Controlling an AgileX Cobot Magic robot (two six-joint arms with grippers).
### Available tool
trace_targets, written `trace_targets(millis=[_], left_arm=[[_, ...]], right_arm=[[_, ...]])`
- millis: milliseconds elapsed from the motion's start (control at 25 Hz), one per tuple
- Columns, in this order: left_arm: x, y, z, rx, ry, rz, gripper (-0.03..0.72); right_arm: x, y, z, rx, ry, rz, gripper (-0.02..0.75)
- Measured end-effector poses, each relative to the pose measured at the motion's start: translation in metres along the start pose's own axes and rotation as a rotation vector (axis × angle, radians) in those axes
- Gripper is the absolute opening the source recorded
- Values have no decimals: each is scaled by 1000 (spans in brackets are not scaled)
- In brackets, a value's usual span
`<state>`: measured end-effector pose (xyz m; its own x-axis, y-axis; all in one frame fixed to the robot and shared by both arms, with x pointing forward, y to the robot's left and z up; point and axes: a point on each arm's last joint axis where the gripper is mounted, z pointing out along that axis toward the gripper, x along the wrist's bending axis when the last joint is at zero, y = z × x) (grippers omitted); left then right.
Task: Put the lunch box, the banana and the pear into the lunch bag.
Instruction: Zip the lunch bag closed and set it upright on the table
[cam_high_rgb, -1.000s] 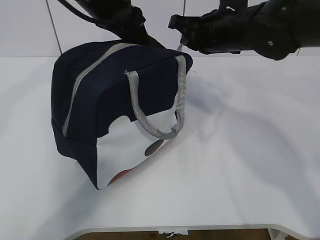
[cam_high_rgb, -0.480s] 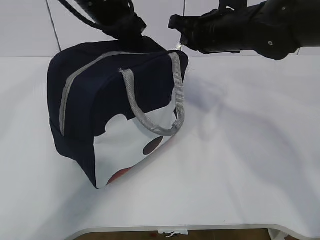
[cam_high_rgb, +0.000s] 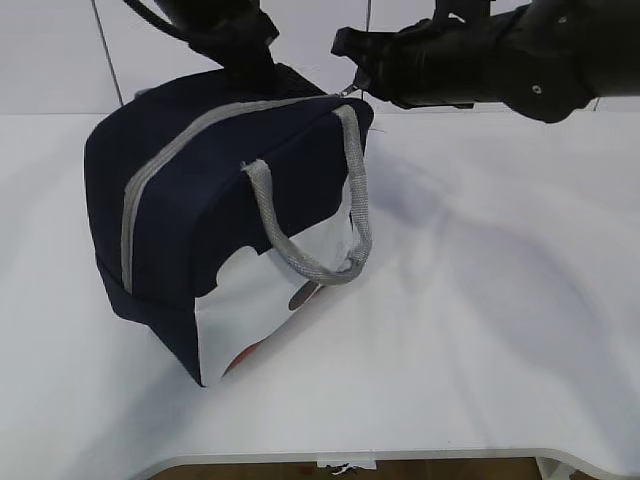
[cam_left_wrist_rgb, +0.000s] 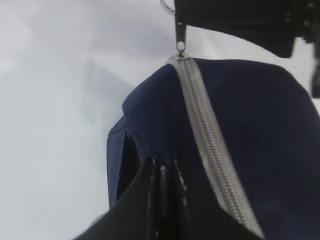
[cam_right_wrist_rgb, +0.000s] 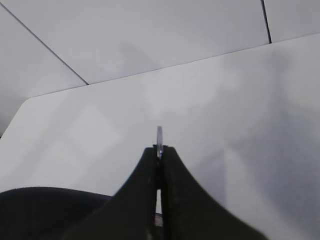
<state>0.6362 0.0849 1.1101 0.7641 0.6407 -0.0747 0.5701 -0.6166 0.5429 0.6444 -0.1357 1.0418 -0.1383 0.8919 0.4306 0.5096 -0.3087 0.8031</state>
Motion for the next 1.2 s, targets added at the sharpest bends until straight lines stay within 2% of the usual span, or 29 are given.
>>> trace_targets(millis=[440, 920, 1200], left_arm=[[-10, 1, -33, -23, 12, 23, 18], [-9, 0, -34, -15, 20, 27, 17], [-9, 0, -34, -12, 21, 29, 17]], right_arm=[[-6, -11, 12, 30, -14, 48, 1], [-18, -36, 36, 89, -39, 74, 1], [-18, -38, 39, 87, -27, 79, 1]])
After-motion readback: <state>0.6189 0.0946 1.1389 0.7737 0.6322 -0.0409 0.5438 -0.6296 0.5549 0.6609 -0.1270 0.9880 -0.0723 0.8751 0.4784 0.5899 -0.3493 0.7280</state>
